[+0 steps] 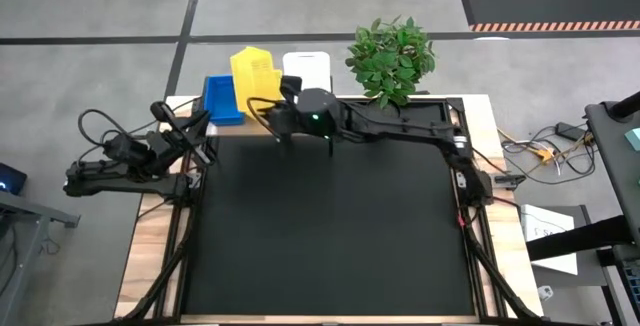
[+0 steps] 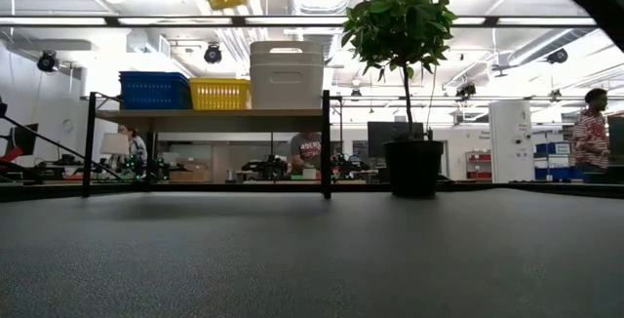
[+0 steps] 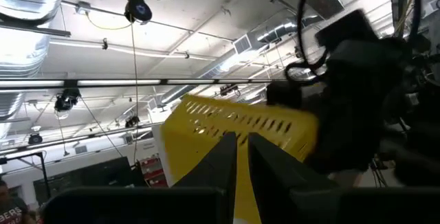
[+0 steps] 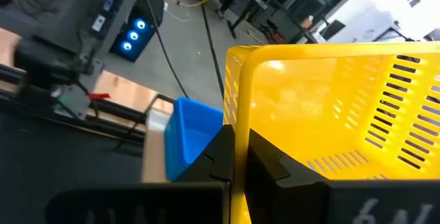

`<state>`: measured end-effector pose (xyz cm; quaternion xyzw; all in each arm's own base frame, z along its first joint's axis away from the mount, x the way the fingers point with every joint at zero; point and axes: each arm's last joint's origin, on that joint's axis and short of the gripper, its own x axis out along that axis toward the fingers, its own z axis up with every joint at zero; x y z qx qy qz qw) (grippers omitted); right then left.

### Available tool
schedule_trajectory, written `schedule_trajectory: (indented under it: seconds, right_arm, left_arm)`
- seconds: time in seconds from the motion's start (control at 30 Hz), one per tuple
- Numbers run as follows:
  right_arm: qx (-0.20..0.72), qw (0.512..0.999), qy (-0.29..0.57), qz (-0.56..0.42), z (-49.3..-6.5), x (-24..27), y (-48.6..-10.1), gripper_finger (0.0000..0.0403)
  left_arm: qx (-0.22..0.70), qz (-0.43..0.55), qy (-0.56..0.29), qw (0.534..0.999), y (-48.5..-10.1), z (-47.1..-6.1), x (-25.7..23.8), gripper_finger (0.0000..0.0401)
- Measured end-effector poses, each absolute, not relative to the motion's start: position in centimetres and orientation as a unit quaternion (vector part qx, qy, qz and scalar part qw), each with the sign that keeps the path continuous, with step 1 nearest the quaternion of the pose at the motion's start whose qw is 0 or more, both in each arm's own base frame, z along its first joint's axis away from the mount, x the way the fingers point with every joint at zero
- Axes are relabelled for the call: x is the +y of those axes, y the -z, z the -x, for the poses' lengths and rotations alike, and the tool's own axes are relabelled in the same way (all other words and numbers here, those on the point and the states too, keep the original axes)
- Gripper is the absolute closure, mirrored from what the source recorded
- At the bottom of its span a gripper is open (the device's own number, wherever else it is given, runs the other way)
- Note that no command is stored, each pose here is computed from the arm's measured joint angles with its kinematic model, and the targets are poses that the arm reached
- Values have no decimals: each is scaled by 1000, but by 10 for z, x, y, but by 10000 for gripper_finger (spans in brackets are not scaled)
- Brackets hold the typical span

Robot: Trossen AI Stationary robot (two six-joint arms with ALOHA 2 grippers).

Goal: Stack baskets on shelf by color
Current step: Stack the yellow bin into the yellow bin on the shelf

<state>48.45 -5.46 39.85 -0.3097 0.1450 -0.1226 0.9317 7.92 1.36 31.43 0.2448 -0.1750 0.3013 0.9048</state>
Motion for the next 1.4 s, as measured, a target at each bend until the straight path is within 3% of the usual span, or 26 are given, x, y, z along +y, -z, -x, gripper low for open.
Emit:
schedule_trajectory:
  seconds: [0.33,0.63,1.4]
  right_arm:
    - [197,916,147,319,-511,-102,-361,394]
    - [212,911,159,315,-511,-121,-352,390]
    - [230,914,160,295,-509,-126,-347,302]
  left_arm:
    - [-176,-245,-301,905,-314,-79,14,379]
    - [-175,-248,-302,904,-314,-78,14,379]
    - [-176,-248,-302,903,-314,-78,14,379]
